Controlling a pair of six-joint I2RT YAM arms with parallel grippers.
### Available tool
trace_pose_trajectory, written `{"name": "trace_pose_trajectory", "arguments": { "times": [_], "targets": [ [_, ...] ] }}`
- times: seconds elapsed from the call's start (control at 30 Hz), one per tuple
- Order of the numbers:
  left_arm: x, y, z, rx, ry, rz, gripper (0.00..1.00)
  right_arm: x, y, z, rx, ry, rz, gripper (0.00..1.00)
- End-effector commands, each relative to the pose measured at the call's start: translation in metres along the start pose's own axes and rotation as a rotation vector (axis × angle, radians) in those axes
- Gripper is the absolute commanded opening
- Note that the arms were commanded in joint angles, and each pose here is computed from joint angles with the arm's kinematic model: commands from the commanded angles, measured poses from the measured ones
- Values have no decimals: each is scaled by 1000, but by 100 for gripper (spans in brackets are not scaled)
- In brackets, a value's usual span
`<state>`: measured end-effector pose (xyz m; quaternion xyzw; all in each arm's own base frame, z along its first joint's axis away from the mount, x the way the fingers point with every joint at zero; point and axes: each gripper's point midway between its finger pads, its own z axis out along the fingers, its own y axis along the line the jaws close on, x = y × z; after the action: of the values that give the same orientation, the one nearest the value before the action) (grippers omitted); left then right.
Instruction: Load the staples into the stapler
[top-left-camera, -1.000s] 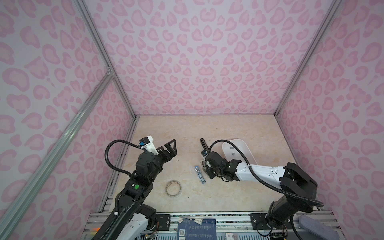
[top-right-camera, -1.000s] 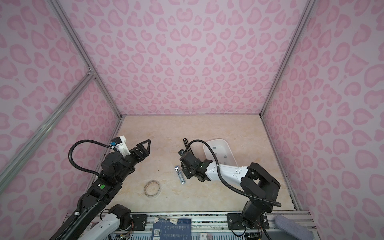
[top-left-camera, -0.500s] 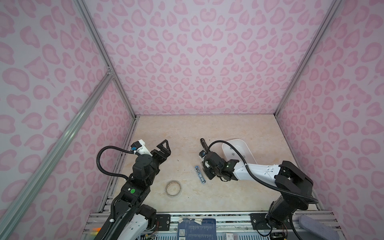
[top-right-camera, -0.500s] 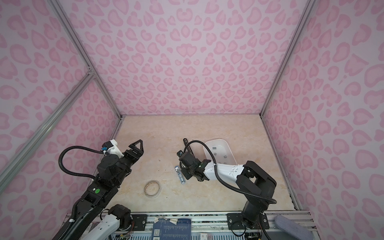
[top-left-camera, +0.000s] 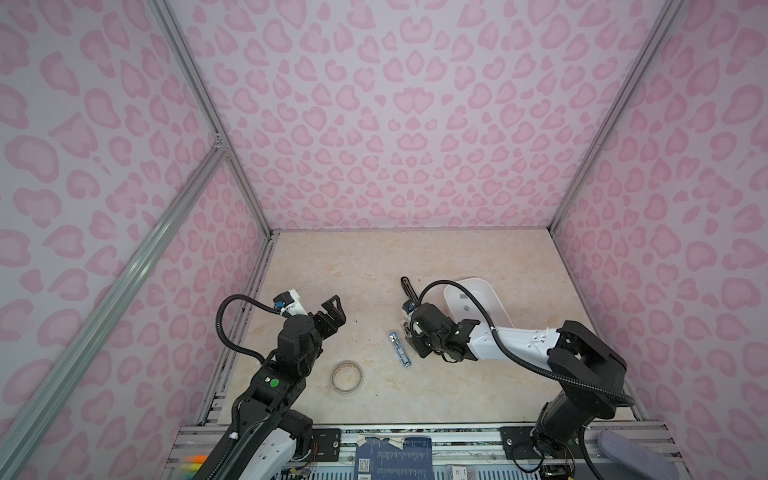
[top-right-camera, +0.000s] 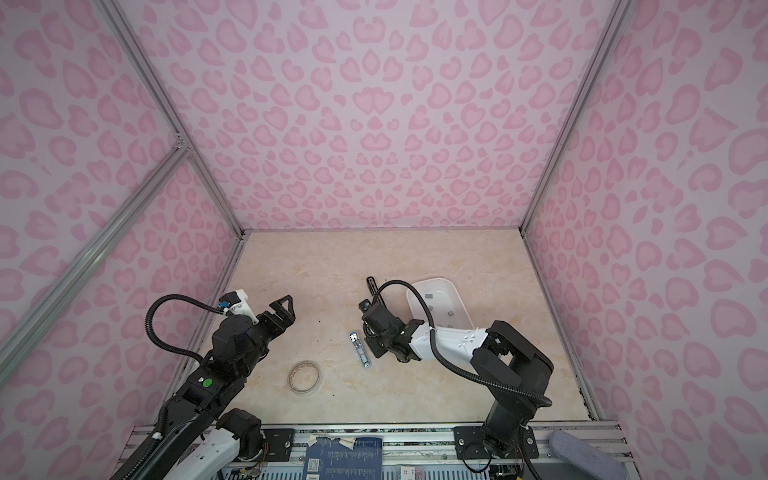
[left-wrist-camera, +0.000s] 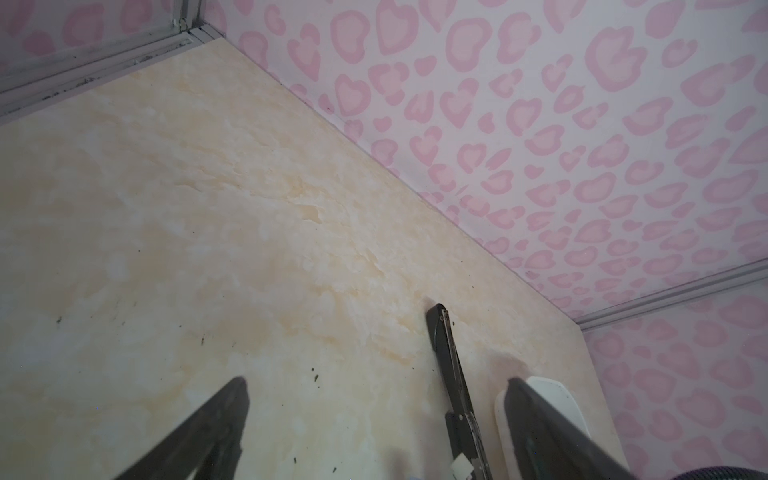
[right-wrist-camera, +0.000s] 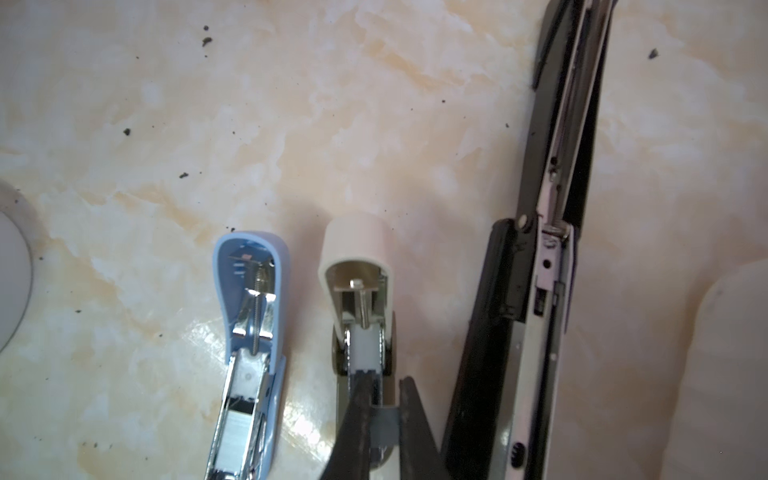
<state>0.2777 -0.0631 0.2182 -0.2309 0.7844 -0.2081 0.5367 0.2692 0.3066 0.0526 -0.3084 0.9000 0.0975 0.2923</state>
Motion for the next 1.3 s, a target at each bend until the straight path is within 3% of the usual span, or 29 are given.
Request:
{"name": "trace_pose_trajectory", "arguments": {
  "times": [0.0,0.27,1.27],
  "targets": [
    [-14,-16,5,28,-30,87,97,-2,1,1,-10,-13,20,1],
    [-2,-28,22,54,38,125,97,3,6,11,-33,16,32,1],
    [-9,-28,12,90,-11,134,97,0,6,9,-51,4,49,1]
  ]
}}
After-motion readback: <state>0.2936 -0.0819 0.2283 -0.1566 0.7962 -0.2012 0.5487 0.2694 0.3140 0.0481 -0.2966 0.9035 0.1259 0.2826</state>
